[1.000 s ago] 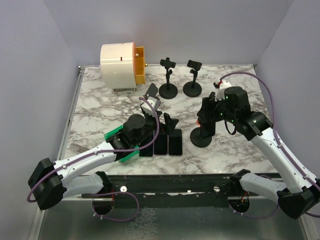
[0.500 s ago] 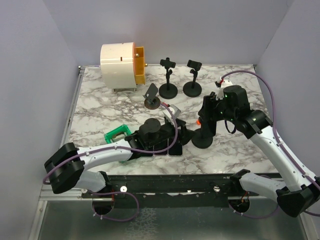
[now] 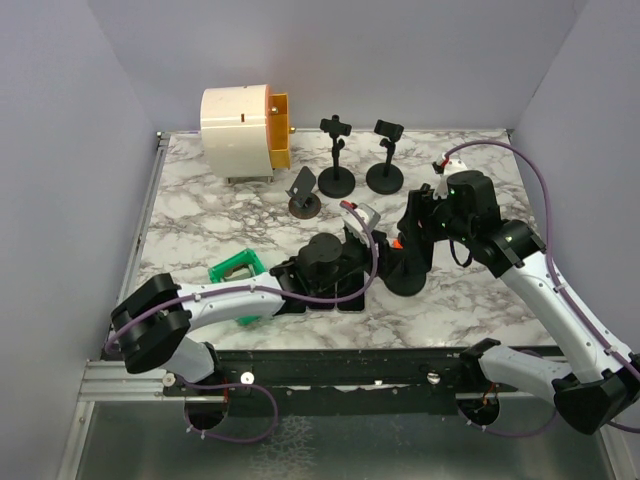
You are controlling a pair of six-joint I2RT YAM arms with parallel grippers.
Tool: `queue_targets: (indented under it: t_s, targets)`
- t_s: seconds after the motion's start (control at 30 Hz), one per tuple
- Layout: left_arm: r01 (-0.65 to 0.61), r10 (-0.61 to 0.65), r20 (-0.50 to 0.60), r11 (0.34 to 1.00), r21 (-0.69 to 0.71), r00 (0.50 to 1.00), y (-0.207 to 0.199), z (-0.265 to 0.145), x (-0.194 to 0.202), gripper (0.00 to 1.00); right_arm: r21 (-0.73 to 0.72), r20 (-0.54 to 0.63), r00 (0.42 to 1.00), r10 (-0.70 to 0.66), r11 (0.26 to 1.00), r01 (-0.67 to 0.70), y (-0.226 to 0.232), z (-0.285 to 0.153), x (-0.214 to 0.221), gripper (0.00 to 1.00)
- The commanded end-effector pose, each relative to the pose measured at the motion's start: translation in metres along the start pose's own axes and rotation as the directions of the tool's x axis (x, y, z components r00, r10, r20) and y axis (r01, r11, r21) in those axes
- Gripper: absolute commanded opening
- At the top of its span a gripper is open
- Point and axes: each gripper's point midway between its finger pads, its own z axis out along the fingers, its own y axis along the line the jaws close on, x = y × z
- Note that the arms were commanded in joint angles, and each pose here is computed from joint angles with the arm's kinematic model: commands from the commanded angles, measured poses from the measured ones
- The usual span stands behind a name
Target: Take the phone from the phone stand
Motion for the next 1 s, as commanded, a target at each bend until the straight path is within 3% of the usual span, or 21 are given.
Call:
queue_targets:
  t_s: [0.0, 0.57, 0.97]
  targets:
    - [-0.015, 0.016, 0.029, 0.999, -0.048, 0.999, 0.006, 0.011, -0.006, 0.65, -0.003, 0.086, 0.996, 0.028, 1.0, -0.027, 0.002, -0.007, -0.024, 0.27]
    - [-0.024, 0.028, 0.042, 0.994, -0.107, 0.999, 0.015, 0.028, -0.008, 0.52, -0.004, 0.077, 0.997, 0.028, 1.0, -0.028, 0.003, -0.003, -0.023, 0.27]
    - [-0.088, 0.094, 0.027, 0.982, -0.165, 0.995, 0.021, 0.03, -0.001, 0.36, 0.02, 0.064, 0.997, 0.031, 0.999, -0.032, -0.001, -0.004, -0.023, 0.25]
